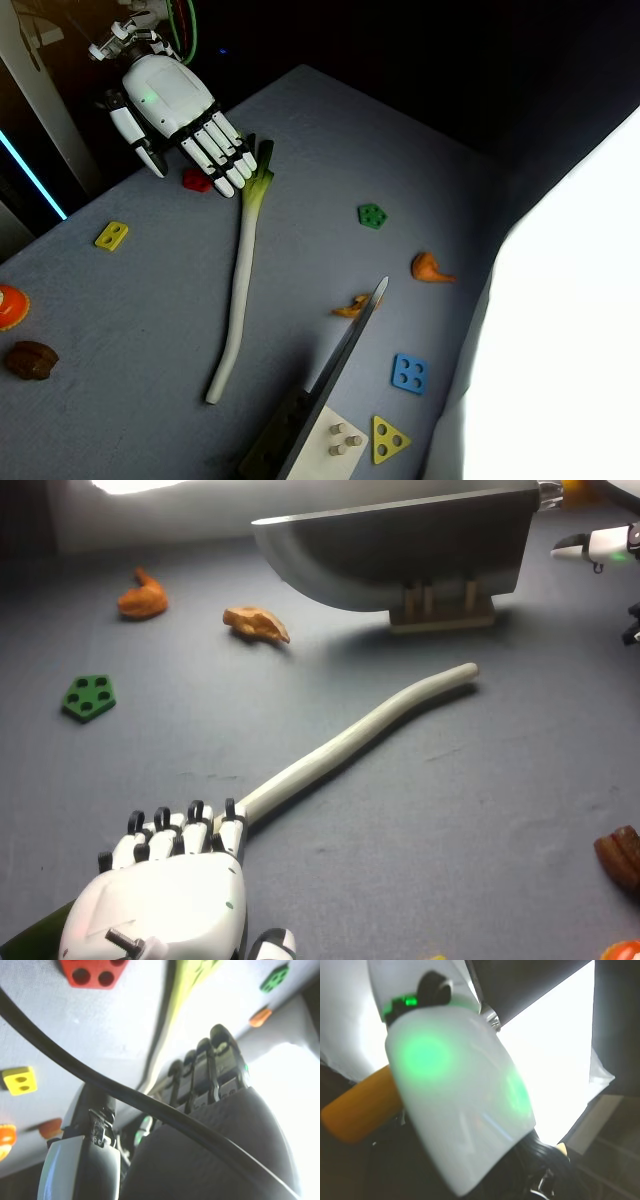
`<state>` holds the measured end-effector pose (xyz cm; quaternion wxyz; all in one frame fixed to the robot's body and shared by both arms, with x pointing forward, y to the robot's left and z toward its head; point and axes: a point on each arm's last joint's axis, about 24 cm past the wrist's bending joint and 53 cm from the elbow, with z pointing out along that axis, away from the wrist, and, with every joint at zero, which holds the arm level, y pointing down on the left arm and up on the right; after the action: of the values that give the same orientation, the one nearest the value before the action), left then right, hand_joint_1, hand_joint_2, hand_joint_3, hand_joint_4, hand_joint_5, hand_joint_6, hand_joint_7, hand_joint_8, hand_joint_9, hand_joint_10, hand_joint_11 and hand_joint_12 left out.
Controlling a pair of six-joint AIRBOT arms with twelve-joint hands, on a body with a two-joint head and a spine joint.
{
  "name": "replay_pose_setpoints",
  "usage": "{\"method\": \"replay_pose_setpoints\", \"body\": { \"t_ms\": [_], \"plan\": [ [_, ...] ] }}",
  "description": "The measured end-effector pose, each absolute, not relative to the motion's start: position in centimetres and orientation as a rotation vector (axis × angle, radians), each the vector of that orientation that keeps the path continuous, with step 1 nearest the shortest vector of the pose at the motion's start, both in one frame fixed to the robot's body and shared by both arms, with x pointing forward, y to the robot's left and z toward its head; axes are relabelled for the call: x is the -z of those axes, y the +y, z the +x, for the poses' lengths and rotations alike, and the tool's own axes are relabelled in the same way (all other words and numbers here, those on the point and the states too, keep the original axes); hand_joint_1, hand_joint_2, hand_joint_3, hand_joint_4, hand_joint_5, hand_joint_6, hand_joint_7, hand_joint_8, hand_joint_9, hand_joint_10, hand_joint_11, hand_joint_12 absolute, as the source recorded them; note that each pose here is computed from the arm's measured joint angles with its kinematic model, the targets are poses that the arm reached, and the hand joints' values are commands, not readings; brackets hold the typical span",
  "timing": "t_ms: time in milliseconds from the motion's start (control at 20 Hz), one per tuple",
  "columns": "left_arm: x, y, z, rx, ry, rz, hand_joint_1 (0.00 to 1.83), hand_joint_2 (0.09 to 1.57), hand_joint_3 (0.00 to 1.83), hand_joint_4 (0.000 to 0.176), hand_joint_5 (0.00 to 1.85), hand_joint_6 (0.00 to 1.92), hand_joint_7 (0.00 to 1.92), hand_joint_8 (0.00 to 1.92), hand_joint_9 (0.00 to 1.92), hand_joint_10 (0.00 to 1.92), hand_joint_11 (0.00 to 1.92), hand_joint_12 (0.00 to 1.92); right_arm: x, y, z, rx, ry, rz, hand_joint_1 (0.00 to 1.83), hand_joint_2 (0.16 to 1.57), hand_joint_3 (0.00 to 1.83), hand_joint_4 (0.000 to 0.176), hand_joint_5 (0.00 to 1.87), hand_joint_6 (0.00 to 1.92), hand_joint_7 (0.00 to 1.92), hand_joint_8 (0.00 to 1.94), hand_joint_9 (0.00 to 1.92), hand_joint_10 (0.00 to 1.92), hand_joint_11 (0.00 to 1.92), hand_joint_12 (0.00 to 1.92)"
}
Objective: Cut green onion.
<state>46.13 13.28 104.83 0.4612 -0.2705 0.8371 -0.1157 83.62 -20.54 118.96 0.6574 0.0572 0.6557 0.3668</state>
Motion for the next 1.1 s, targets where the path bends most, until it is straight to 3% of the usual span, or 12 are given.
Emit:
{"method": "replay_pose_setpoints", "body": {
  "t_ms": [400, 550, 600, 650, 700, 750, 800, 850, 950, 1000, 1050, 1100],
  "plan": [
    [-104.6, 13.8, 46.9, 0.257, 2.043, -0.704, 0.38, 1.41, 0.0, 0.031, 0.04, 0.0, 0.02, 0.0, 0.0, 0.0, 0.0, 0.05, -118.8, -19.5, 84.1, -0.84, 1.477, 0.133, 1.04, 1.03, 0.02, 0.017, 0.01, 0.01, 0.0, 0.0, 0.0, 0.0, 0.03, 0.02],
    [-104.5, 14.0, 47.4, 0.247, 2.032, -0.72, 0.4, 1.41, 0.0, 0.022, 0.05, 0.0, 0.05, 0.0, 0.07, 0.01, 0.0, 0.29, -118.9, -19.5, 84.1, -0.845, 1.471, 0.139, 1.06, 1.03, 0.0, 0.0, 0.23, 0.07, 0.28, 0.04, 0.22, 0.08, 0.0, 0.65],
    [-104.4, 14.1, 47.5, 0.243, 2.03, -0.722, 0.42, 1.41, 0.0, 0.015, 0.06, 0.01, 0.06, 0.01, 0.07, 0.01, 0.0, 0.33, -119.0, -19.7, 84.2, -0.843, 1.467, 0.142, 1.09, 1.01, 0.0, 0.0, 0.41, 0.25, 0.55, 0.1, 0.29, 0.58, 0.0, 1.19],
    [-104.4, 14.2, 47.7, 0.237, 2.027, -0.728, 0.42, 1.41, 0.0, 0.015, 0.06, 0.01, 0.06, 0.01, 0.07, 0.01, 0.0, 0.33, -119.0, -19.8, 84.2, -0.845, 1.465, 0.148, 1.09, 1.01, 0.0, 0.0, 0.41, 0.25, 0.55, 0.1, 0.29, 0.58, 0.0, 1.19],
    [-104.4, 14.4, 47.8, 0.23, 2.024, -0.734, 0.43, 1.4, 0.0, 0.013, 0.07, 0.01, 0.07, 0.01, 0.08, 0.01, 0.0, 0.36, -119.0, -19.8, 84.3, -0.842, 1.465, 0.147, 1.09, 1.01, 0.0, 0.0, 0.38, 0.56, 0.58, 0.18, 0.28, 0.81, 0.0, 1.3],
    [-104.4, 14.5, 47.9, 0.229, 2.021, -0.735, 0.43, 1.4, 0.0, 0.012, 0.06, 0.0, 0.07, 0.0, 0.07, 0.0, 0.0, 0.35, -119.0, -19.8, 84.3, -0.844, 1.465, 0.152, 1.11, 1.02, 0.0, 0.0, 0.31, 0.97, 0.49, 0.67, 0.28, 1.1, 0.0, 1.49],
    [-104.3, 14.5, 48.0, 0.228, 2.019, -0.737, 0.46, 1.39, 0.0, 0.015, 0.04, 0.0, 0.07, 0.0, 0.07, 0.0, 0.0, 0.28, -119.0, -19.7, 84.3, -0.844, 1.465, 0.151, 1.08, 1.06, 0.01, 0.0, 0.44, 1.16, 0.52, 1.16, 0.33, 1.45, 0.0, 1.79],
    [-104.3, 14.6, 48.1, 0.227, 2.017, -0.739, 0.48, 1.38, 0.0, 0.016, 0.04, 0.0, 0.07, 0.0, 0.06, 0.0, 0.0, 0.27, -119.0, -19.7, 84.3, -0.844, 1.465, 0.151, 1.1, 1.26, 0.05, 0.0, 0.6, 1.65, 0.66, 1.42, 0.35, 1.81, 0.19, 1.92],
    [-104.3, 14.6, 48.0, 0.226, 2.017, -0.738, 0.43, 1.39, 0.0, 0.018, 0.02, 0.0, 0.05, 0.0, 0.04, 0.0, 0.0, 0.26, -119.0, -19.7, 84.3, -0.844, 1.464, 0.151, 1.11, 1.26, 0.06, 0.0, 0.61, 1.66, 0.72, 1.42, 0.46, 1.9, 0.34, 1.92],
    [-104.3, 14.6, 48.1, 0.228, 2.014, -0.739, 0.44, 1.38, 0.0, 0.018, 0.03, 0.01, 0.1, 0.01, 0.11, 0.02, 0.0, 0.39, -119.0, -19.7, 84.3, -0.844, 1.464, 0.151, 1.21, 1.09, 0.0, 0.0, 0.8, 1.91, 0.95, 1.91, 0.97, 1.92, 0.86, 1.92],
    [-104.3, 14.6, 48.2, 0.228, 2.012, -0.738, 0.44, 1.38, 0.0, 0.018, 0.03, 0.01, 0.1, 0.01, 0.11, 0.02, 0.0, 0.39, -119.0, -19.8, 84.3, -0.846, 1.462, 0.153, 1.21, 1.09, 0.0, 0.0, 0.8, 1.91, 0.95, 1.91, 0.97, 1.92, 0.86, 1.92],
    [-104.3, 14.6, 48.3, 0.23, 2.006, -0.731, 0.49, 1.37, 0.0, 0.018, 0.06, 0.01, 0.11, 0.01, 0.12, 0.02, 0.0, 0.41, -119.1, -19.8, 84.3, -0.847, 1.461, 0.154, 1.24, 1.08, 0.0, 0.0, 0.94, 1.92, 1.15, 1.94, 1.24, 1.92, 1.22, 1.92]
  ]
}}
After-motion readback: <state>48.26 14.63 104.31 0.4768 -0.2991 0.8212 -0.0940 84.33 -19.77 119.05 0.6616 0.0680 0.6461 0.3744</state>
